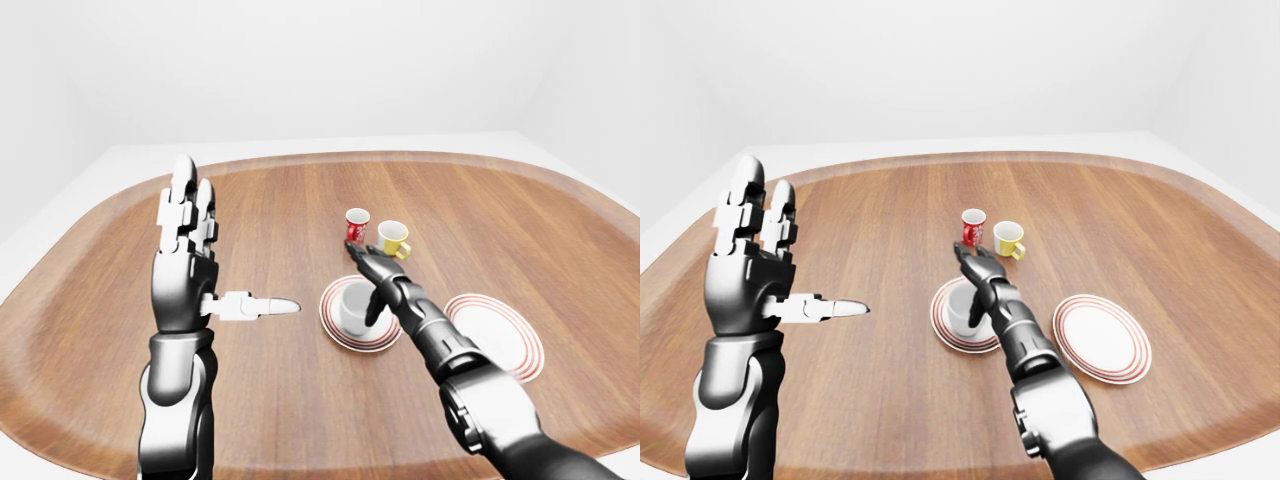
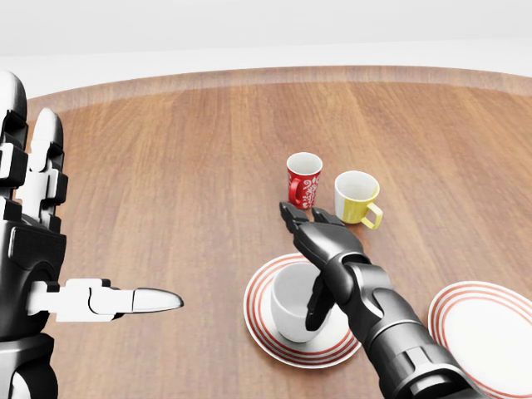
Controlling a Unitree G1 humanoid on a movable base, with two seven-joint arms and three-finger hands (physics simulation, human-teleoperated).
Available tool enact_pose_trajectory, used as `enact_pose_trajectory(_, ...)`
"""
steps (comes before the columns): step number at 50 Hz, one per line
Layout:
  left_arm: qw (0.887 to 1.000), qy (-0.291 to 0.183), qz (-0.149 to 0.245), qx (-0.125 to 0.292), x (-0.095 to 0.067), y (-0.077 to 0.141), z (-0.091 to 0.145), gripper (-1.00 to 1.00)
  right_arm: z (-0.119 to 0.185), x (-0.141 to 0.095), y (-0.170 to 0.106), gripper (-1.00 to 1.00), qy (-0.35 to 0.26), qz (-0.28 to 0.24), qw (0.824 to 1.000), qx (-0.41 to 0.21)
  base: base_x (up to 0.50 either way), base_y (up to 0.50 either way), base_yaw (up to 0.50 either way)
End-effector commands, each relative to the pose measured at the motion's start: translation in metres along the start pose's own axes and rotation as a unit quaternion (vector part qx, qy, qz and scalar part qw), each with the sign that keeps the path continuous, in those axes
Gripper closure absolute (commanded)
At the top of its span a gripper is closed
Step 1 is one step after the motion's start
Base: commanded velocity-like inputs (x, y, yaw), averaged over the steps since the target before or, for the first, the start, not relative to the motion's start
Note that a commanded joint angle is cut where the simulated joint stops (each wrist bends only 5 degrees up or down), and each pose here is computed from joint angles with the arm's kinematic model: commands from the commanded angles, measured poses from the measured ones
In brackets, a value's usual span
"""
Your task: Put the white mug on the left plate.
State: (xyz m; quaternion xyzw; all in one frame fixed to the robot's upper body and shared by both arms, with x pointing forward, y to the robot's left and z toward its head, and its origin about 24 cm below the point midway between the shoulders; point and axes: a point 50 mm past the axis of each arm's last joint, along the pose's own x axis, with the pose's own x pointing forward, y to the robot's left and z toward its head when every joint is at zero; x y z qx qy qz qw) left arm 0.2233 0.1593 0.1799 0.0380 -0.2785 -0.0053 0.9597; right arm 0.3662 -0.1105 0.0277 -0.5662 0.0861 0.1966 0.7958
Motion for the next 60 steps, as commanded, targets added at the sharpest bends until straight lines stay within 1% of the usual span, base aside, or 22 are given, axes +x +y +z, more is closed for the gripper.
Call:
enact_pose_trajectory(1,1.0,-0.001,0.0,0.0,0.0,0.0,0.0,-1.0,0.004,-0.001,-0.002,-1.0,-0.011,-0.001,1.0,0.0,0.0,0.0,0.0)
enact_pose_trajectory(10,1.0,-0.002,0.0,0.0,0.0,0.0,0.001,-1.0,0.009,-0.003,-0.008,-1.0,-0.025,-0.003,1.0,0.01,0.0,0.0,0.0)
enact_pose_trajectory(12,1.0,-0.002,-0.001,0.0,-0.001,0.0,0.001,-1.0,0.016,-0.005,-0.011,-1.0,-0.045,0.02,0.997,0.06,0.0,0.0,0.0)
enact_pose_trajectory(15,1.0,0.0,0.0,0.001,-0.001,0.0,0.0,-1.0,0.024,-0.009,-0.021,-1.0,-0.056,0.028,0.993,0.101,0.0,0.0,0.0)
enact_pose_trajectory(20,1.0,-0.001,-0.001,0.0,-0.001,-0.001,0.001,-1.0,0.033,-0.015,-0.038,-1.0,-0.073,0.02,0.989,0.129,0.0,0.0,0.0)
enact_pose_trajectory(21,1.0,-0.001,-0.001,0.001,-0.001,0.0,0.001,-1.0,0.036,-0.017,-0.042,-1.0,-0.079,0.023,0.986,0.147,0.0,0.0,0.0)
enact_pose_trajectory(23,1.0,-0.002,-0.001,0.001,-0.001,0.0,0.001,-1.0,0.045,-0.021,-0.049,-1.0,-0.11,0.03,0.976,0.183,0.0,0.0,0.0)
enact_pose_trajectory(25,1.0,-0.003,0.0,0.001,-0.001,0.0,0.002,-1.0,0.069,-0.034,-0.076,-1.0,-0.212,0.034,0.943,0.255,0.0,0.0,0.0)
enact_pose_trajectory(28,1.0,-0.002,0.0,0.001,0.0,0.0,0.001,-1.0,0.081,-0.048,-0.107,-1.0,-0.289,0.01,0.914,0.285,0.0,0.0,0.0)
enact_pose_trajectory(31,1.0,-0.002,-0.001,0.001,0.0,0.0,0.001,-1.0,0.086,-0.056,-0.126,-1.0,-0.328,-0.004,0.898,0.293,0.0,0.0,0.0)
enact_pose_trajectory(33,1.0,-0.001,-0.001,0.001,0.0,0.0,0.001,-1.0,0.085,-0.056,-0.128,-1.0,-0.326,-0.009,0.899,0.291,0.0,0.0,0.0)
enact_pose_trajectory(36,1.0,-0.002,0.0,0.001,0.0,0.0,0.001,-1.0,0.083,-0.058,-0.135,-1.0,-0.336,-0.018,0.89,0.308,0.0,0.0,0.0)
enact_pose_trajectory(38,1.0,-0.003,0.0,0.001,0.0,0.0,0.001,-1.0,0.082,-0.06,-0.14,-1.0,-0.348,-0.025,0.879,0.326,0.0,0.0,0.0)
enact_pose_trajectory(41,1.0,-0.004,0.001,0.001,0.001,0.001,0.002,-1.0,0.072,-0.056,-0.134,-1.0,-0.327,-0.024,0.884,0.334,0.0,0.0,0.0)
enact_pose_trajectory(45,1.0,-0.006,0.001,0.001,0.001,0.0,0.003,-1.0,0.062,-0.055,-0.132,-1.0,-0.318,-0.031,0.88,0.353,0.0,0.0,0.0)
enact_pose_trajectory(47,1.0,-0.007,0.001,0.002,0.001,0.0,0.003,-1.0,0.057,-0.057,-0.134,-1.0,-0.322,-0.037,0.871,0.368,0.0,0.0,0.0)
enact_pose_trajectory(52,1.0,-0.011,0.002,0.002,0.002,0.002,0.004,-1.0,0.039,-0.058,-0.119,-1.0,-0.3,-0.04,0.87,0.39,0.0,0.0,0.0)
enact_pose_trajectory(53,1.0,-0.01,0.002,0.002,0.002,0.001,0.004,-1.0,0.03,-0.059,-0.115,-1.0,-0.293,-0.047,0.861,0.413,0.0,0.0,0.0)
enact_pose_trajectory(55,1.0,-0.011,0.002,0.002,0.001,0.001,0.004,-1.0,0.024,-0.062,-0.112,-1.0,-0.293,-0.05,0.853,0.428,0.0,0.0,0.0)
enact_pose_trajectory(56,1.0,-0.013,0.002,0.003,0.001,0.001,0.005,-1.0,0.02,-0.064,-0.112,-1.0,-0.297,-0.056,0.845,0.441,0.0,0.0,0.0)
enact_pose_trajectory(59,1.0,-0.015,0.003,0.003,0.002,0.002,0.006,-1.0,0.013,-0.08,-0.116,-1.0,-0.33,-0.078,0.816,0.469,0.0,0.0,0.0)
enact_pose_trajectory(60,1.0,-0.016,0.003,0.004,0.002,0.002,0.006,-1.0,0.012,-0.084,-0.116,-1.0,-0.336,-0.082,0.81,0.473,0.0,0.0,0.0)
